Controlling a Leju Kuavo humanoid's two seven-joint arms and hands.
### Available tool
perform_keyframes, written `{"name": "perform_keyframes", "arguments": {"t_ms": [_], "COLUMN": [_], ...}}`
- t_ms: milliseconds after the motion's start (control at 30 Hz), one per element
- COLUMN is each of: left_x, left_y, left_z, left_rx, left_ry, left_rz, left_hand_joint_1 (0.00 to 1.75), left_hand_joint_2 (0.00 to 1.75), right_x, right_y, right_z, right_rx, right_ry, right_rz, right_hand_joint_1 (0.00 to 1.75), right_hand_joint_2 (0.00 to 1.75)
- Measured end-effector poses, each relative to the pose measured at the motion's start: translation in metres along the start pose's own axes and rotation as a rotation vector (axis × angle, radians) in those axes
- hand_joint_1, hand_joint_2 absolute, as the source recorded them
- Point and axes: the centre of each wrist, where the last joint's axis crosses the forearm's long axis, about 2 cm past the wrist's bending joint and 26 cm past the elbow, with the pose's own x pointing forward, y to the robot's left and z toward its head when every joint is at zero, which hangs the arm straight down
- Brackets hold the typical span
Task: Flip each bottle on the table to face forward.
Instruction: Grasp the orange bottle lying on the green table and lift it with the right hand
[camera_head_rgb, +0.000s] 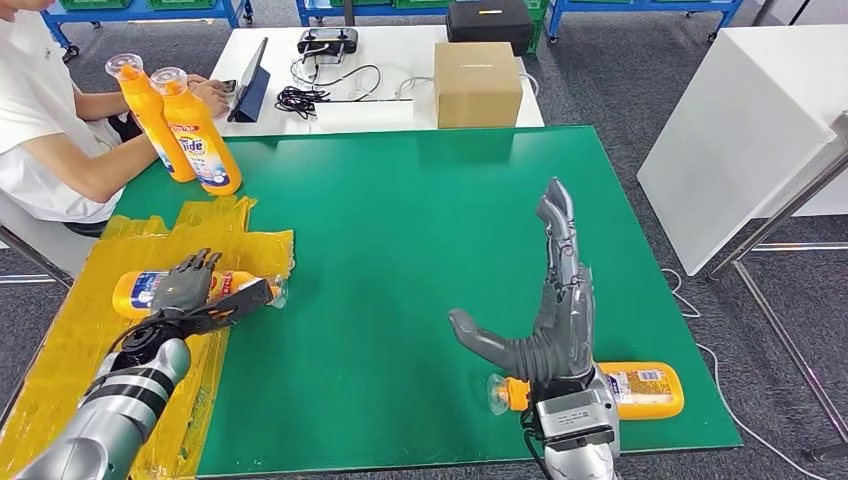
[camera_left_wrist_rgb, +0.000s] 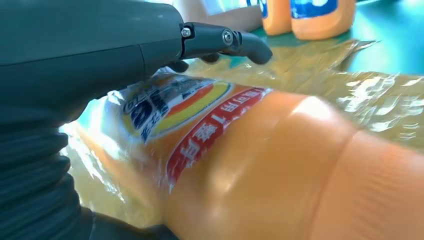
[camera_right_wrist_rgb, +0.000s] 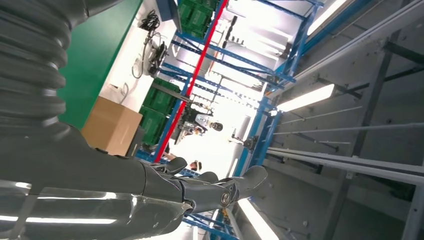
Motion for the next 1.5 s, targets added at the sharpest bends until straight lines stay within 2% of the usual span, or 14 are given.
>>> {"name": "perform_keyframes", "arguments": {"t_ms": [133,267,433,767,1033,1500], "left_x": [0.014,0.03,0.04,0.06,0.063,0.064], "left_y": [-0.003,0.009,0.02,0.053,0.061,0.064], "left_z": [0.022,0.041,0.06,0.107,0.12,0.123], "left_rx": [0.183,0.362,0.458,0.728,0.781,0.794], "left_ry": [-0.121,-0.241,-0.303,-0.452,-0.473,-0.478], "left_rz": [0.177,0.341,0.417,0.754,0.786,0.79], "left_hand_joint_1": [0.0,0.0,0.0,0.0,0.0,0.0], "left_hand_joint_2": [1.75,1.75,1.75,1.75,1.75,1.75], "right_x": [-0.001,-0.001,-0.001,0.0,0.0,0.0], "right_y": [-0.002,-0.003,-0.004,-0.008,-0.012,-0.013], "right_z": [0.007,0.013,0.017,0.025,0.027,0.027], "right_rx": [-0.019,-0.032,-0.032,-0.031,-0.027,-0.026], "right_ry": [0.021,0.038,0.048,0.06,0.064,0.064], "right_rz": [0.019,0.035,0.042,0.121,0.138,0.141], "right_hand_joint_1": [0.0,0.0,0.0,0.0,0.0,0.0], "right_hand_joint_2": [1.75,1.75,1.75,1.75,1.75,1.75]}}
